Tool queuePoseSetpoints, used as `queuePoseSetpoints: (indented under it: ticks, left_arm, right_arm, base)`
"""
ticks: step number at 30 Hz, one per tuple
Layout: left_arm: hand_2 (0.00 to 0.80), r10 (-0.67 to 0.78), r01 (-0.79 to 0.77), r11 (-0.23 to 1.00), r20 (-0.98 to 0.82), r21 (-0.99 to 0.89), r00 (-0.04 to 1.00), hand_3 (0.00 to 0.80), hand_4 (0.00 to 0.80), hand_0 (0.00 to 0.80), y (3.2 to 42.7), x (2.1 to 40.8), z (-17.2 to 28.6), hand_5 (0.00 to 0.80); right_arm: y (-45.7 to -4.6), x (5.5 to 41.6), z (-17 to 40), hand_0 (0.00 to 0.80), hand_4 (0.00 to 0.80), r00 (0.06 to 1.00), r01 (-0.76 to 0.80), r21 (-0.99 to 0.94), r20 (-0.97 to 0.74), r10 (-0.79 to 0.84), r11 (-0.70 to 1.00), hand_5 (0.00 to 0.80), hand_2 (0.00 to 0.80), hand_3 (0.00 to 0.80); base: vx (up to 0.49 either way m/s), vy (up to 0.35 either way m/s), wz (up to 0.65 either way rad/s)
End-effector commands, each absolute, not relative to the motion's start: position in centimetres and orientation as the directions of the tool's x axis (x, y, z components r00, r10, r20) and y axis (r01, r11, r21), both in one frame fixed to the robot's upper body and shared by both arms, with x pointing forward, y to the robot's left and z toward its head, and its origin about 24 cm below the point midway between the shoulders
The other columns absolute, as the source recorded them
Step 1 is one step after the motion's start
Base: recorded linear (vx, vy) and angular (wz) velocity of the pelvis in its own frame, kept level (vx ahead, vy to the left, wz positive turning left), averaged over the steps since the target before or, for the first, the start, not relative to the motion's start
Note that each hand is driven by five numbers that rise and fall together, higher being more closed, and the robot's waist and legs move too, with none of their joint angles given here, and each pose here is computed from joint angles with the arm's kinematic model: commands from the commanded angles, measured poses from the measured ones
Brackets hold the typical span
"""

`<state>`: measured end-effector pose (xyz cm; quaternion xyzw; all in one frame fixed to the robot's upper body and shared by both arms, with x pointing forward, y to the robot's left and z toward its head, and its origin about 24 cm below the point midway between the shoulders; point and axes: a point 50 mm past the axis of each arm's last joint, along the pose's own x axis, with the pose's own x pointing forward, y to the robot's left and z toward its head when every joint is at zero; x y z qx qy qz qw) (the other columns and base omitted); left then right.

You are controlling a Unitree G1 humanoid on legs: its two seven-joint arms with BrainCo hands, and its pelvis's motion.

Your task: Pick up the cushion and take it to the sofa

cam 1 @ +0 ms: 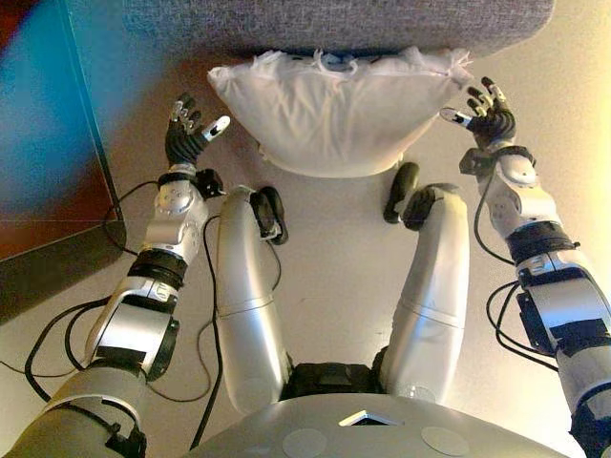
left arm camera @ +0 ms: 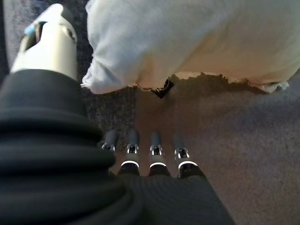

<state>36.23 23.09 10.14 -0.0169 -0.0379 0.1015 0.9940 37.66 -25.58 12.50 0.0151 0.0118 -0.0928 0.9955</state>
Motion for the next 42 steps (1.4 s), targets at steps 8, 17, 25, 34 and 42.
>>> queuePoseSetpoints:
  ticks: [8,17,25,34,42]
  left_arm:
    - [0.000,0.178,-0.176,0.984,0.046,-0.040,0.983,0.000,0.000,0.000,24.5,38.0,12.7,0.000]
    - [0.000,0.134,-0.134,0.991,0.053,0.000,0.990,0.000,0.000,0.000,24.1,39.2,15.1,0.000]
    - [0.000,0.110,-0.110,0.993,-0.001,-0.040,0.994,0.000,0.000,0.000,24.7,39.5,15.1,0.000]
    - [0.000,-0.225,0.225,0.974,0.004,-0.031,0.974,0.000,0.000,0.000,20.8,39.8,16.0,0.000]
    - [0.800,-0.294,0.296,0.955,-0.092,0.012,0.951,0.800,0.800,0.800,19.8,40.1,15.7,0.800]
  right_arm:
    - [-24.4,38.9,15.2,0.000,0.000,0.999,-0.034,-0.041,0.018,0.035,0.999,0.000,0.000,0.000]
    - [-22.9,39.8,17.7,0.000,0.000,0.986,-0.155,-0.121,0.048,0.161,0.981,0.000,0.000,0.000]
    - [-21.4,40.3,19.3,0.000,0.000,0.969,-0.229,-0.151,0.060,0.240,0.962,0.000,0.000,0.000]
    - [-20.2,40.4,20.4,0.000,0.000,0.950,-0.298,-0.228,0.026,0.312,0.927,0.000,0.000,0.000]
    - [-19.9,40.6,20.2,0.800,0.800,0.946,-0.318,-0.368,-0.068,0.317,0.873,0.800,0.800,0.800]
  base:
    - [-0.013,0.004,-0.01]
    - [0.000,0.000,0.00]
    - [0.000,0.000,0.00]
    - [0.000,0.000,0.00]
    - [0.003,0.000,0.03]
